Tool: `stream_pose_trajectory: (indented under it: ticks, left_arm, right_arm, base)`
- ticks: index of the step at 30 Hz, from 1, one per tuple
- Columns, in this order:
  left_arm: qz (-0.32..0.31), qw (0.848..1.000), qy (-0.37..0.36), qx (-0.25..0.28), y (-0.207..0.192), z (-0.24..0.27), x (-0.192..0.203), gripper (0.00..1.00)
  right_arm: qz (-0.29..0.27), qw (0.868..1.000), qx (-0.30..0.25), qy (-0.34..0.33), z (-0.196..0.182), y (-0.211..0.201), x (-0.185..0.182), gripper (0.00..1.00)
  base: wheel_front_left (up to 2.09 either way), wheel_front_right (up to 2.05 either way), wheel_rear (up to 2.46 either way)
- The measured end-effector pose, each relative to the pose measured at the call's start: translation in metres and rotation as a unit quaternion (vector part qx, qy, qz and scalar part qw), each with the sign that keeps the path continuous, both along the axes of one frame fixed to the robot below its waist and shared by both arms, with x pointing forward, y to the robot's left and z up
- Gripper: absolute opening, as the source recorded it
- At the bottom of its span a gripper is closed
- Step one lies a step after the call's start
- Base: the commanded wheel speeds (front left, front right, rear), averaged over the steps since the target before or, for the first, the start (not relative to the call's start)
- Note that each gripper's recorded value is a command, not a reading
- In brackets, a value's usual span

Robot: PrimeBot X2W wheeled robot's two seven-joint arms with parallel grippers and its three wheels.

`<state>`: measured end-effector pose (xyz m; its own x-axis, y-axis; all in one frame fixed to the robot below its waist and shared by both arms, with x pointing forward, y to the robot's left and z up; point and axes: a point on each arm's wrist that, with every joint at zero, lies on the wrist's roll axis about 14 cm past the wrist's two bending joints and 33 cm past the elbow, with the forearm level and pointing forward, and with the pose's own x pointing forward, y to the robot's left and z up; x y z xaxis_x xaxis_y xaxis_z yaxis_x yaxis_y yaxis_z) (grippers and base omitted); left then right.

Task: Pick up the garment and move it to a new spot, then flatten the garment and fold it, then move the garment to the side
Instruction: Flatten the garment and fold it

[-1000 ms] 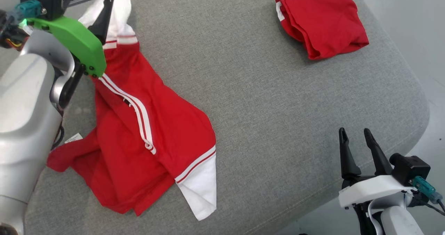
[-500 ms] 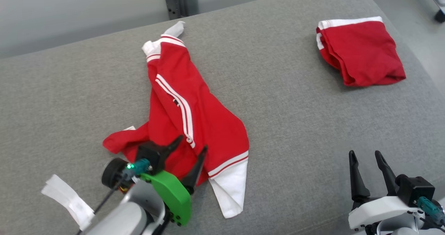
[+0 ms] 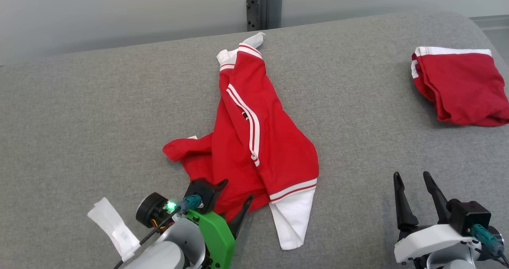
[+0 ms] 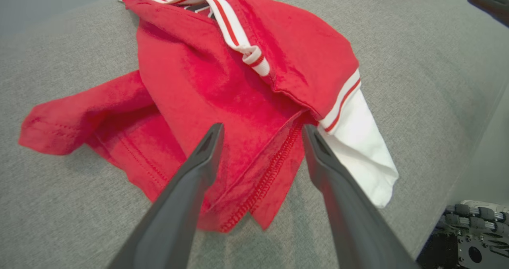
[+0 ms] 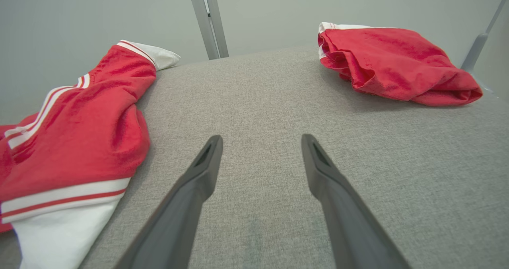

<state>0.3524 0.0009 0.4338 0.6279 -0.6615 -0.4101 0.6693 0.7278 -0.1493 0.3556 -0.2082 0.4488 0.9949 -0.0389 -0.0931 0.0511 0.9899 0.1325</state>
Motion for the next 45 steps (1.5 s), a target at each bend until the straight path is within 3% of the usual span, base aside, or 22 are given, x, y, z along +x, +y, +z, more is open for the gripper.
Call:
stream_pose_trajectory:
  ticks: [9,10,11,12,13,16,18,21,24,27,30,32,35,40,43,44,45]
  left_arm:
    - [-0.064,0.997,0.025,0.046,-0.016,-0.023,-0.003,1.00]
    - [-0.067,0.996,0.029,0.055,-0.016,-0.028,-0.002,0.72]
    - [-0.069,0.995,0.036,0.067,-0.014,-0.034,-0.002,0.38]
    - [-0.071,0.994,0.038,0.077,-0.013,-0.038,-0.002,0.16]
    - [-0.071,0.993,0.038,0.083,-0.012,-0.040,-0.001,0.00]
    - [-0.078,0.992,0.034,0.094,-0.013,-0.042,0.003,0.00]
    - [-0.074,0.994,0.032,0.069,-0.019,-0.034,0.007,0.00]
    - [-0.047,0.999,0.009,-0.022,-0.036,0.007,0.021,0.00]
    - [0.007,0.991,-0.040,-0.130,-0.040,0.065,0.046,0.00]
    - [0.077,0.968,-0.088,-0.220,-0.020,0.120,0.072,0.00]
    - [0.161,0.936,-0.115,-0.290,0.018,0.155,0.098,0.00]
    - [0.226,0.907,-0.109,-0.339,0.048,0.164,0.116,0.00]
    - [0.300,0.884,-0.095,-0.347,0.093,0.149,0.138,0.00]
    - [0.358,0.876,-0.081,-0.313,0.139,0.119,0.168,0.00]
    - [0.394,0.860,-0.064,-0.319,0.160,0.098,0.183,0.00]
    - [0.406,0.858,-0.061,-0.310,0.167,0.089,0.187,0.21]
    - [0.413,0.858,-0.057,-0.298,0.172,0.080,0.190,0.56]
  right_arm:
    - [-0.019,1.000,-0.001,0.010,-0.006,-0.012,-0.003,1.00]
    - [-0.022,1.000,0.000,0.010,-0.006,-0.014,-0.003,1.00]
    - [-0.025,1.000,0.001,0.010,-0.006,-0.015,-0.004,1.00]
    - [-0.027,1.000,0.001,0.010,-0.006,-0.016,-0.004,1.00]
    - [-0.029,1.000,0.002,0.009,-0.005,-0.018,-0.004,1.00]
    - [-0.038,0.999,0.003,0.008,-0.004,-0.023,-0.006,1.00]
    - [-0.043,0.999,0.004,0.008,-0.004,-0.026,-0.008,1.00]
    - [-0.050,0.999,0.005,0.005,-0.002,-0.030,-0.010,1.00]
    - [-0.055,0.998,0.005,0.005,-0.002,-0.032,-0.014,1.00]
    - [-0.056,0.998,0.006,0.006,-0.003,-0.033,-0.017,1.00]
    - [-0.049,0.999,0.009,0.003,-0.001,-0.028,-0.016,1.00]
    - [-0.046,0.999,0.009,0.002,0.000,-0.026,-0.014,1.00]
    - [-0.045,0.999,0.010,0.001,0.000,-0.026,-0.012,1.00]
    - [-0.040,0.999,0.005,0.003,-0.001,-0.024,-0.004,1.00]
    - [-0.038,0.999,0.000,0.007,-0.004,-0.024,0.000,1.00]
    - [-0.038,0.999,0.000,0.009,-0.005,-0.024,0.001,1.00]
    - [-0.038,0.999,-0.002,0.011,-0.006,-0.024,0.002,1.00]
  base:
    - [0.00,0.00,0.00]
    - [0.00,0.00,0.00]
    - [0.00,0.00,0.00]
    - [0.00,0.00,0.00]
    - [0.00,0.00,0.00]
    - [0.00,0.00,0.00]
    - [0.00,0.00,0.00]
    - [0.00,0.00,0.00]
    - [0.00,0.00,0.00]
    - [0.00,0.00,0.00]
    - [0.00,0.00,0.00]
    - [0.00,0.00,0.00]
    - [0.00,0.00,0.00]
    - [0.00,0.00,0.00]
    - [0.00,0.00,0.00]
    - [0.00,0.00,0.00]
    - [0.00,0.00,0.00]
